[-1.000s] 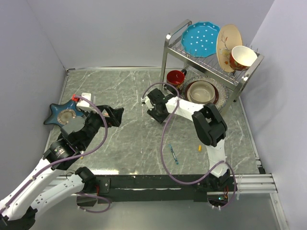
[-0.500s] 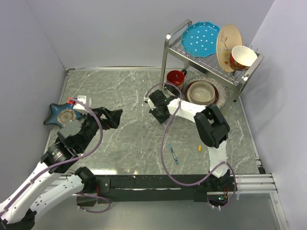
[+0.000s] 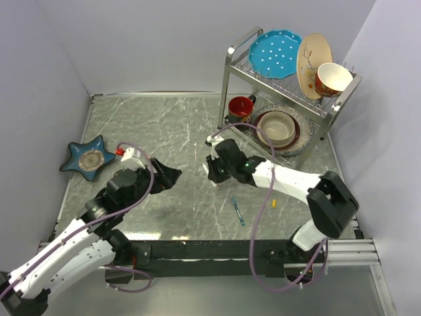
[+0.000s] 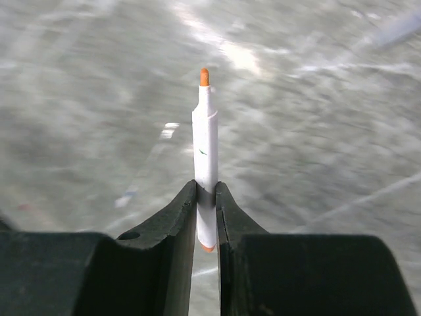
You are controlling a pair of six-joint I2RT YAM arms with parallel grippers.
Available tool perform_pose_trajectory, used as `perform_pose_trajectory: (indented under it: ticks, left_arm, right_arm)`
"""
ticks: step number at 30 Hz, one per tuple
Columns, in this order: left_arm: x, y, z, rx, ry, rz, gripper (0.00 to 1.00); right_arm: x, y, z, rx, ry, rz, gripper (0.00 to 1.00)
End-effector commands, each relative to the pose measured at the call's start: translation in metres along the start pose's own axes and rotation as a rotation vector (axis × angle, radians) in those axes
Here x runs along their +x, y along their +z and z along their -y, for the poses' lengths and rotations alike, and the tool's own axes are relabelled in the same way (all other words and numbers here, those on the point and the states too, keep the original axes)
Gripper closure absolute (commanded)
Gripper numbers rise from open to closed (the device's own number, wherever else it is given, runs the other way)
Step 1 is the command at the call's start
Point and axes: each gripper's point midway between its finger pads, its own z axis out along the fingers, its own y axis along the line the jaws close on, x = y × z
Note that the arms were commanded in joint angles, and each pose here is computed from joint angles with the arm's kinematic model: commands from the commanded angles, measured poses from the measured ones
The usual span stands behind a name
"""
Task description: Insert the pens into the pen caps
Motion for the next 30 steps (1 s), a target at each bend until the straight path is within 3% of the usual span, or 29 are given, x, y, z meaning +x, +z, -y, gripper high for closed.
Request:
perform_pose_trajectory:
  ticks: [1, 11, 23, 30]
  left_arm:
    - [-0.002, 0.020, 0.025, 0.070, -0.062, -0.006, 0.18]
    - [0.015, 0.061, 0.042, 0.109, -0.048, -0.087, 0.26]
    - [0.019, 0.062, 0.051, 0.177, -0.049, -0.090, 0.23]
    - [0.013, 0.051, 0.034, 0.097, -0.049, -0.061, 0.20]
  right_arm:
    - [-0.038, -0.032, -0.048, -0.148, 0.060, 0.194, 0.99]
    - [-0.055, -0.092, -0.098, -0.316, 0.063, 0.317, 0.99]
    - [-0.056, -0.098, -0.104, -0.299, 0.061, 0.329, 1.00]
    - [-0.064, -0.102, -0.098, -0.260, 0.105, 0.363, 1.00]
